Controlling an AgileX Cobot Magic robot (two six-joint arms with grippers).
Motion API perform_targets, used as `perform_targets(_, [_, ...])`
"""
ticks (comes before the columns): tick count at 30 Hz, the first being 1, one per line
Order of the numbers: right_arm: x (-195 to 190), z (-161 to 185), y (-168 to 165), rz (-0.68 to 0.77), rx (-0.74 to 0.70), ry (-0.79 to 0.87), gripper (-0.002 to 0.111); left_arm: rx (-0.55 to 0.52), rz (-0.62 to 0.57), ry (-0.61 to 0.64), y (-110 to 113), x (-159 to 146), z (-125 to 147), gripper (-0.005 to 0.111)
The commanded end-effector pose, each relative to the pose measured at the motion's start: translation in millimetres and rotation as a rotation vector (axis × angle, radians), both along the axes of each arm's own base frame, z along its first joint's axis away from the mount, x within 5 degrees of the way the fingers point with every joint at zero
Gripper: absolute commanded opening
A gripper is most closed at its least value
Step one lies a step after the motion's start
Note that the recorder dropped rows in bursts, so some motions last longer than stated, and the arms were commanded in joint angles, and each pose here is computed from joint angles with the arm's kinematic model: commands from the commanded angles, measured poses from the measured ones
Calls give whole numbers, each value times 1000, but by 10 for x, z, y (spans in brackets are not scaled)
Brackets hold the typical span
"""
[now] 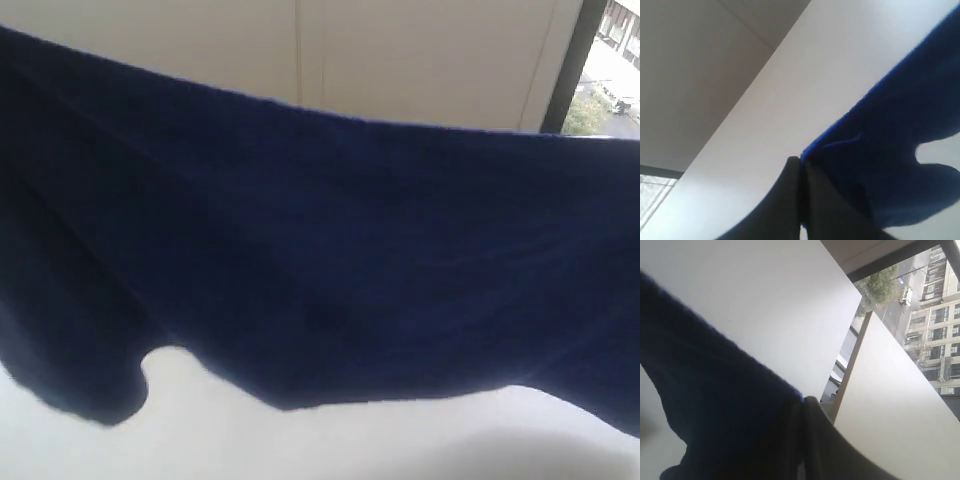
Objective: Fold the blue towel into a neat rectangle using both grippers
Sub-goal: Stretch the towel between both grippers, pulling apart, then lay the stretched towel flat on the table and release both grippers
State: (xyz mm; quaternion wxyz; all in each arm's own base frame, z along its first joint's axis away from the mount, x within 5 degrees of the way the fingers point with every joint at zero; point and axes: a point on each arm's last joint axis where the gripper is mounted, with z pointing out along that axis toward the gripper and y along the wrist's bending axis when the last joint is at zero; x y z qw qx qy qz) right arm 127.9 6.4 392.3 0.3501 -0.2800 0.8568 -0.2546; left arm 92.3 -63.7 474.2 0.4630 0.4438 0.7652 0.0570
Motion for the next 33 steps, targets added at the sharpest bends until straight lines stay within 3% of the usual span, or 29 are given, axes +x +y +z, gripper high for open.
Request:
perform_targets(1, [74,-30,60,25,19,18,0,109,91,94,75,-1,-322,0])
perform_targets(11, [927,-479,514,131,-22,107,0,610,215,130,-282,476,-1230,0])
perform_targets(17, [1452,-975,679,100,-128,169,0,688,212,165,-454,919,-1682,0])
perform_targets(27, [2004,-1750,920,137,-168,161,0,488,234,160,-448,1713,-2226,0])
perform_targets(30, [2126,-1928,936,90,-171,106,0,532,251,178,-330,1927,-2446,11])
perform_targets(33, [2193,-2043,916,46,-207,80,12,634,343,226,-122,2092,-2673,35])
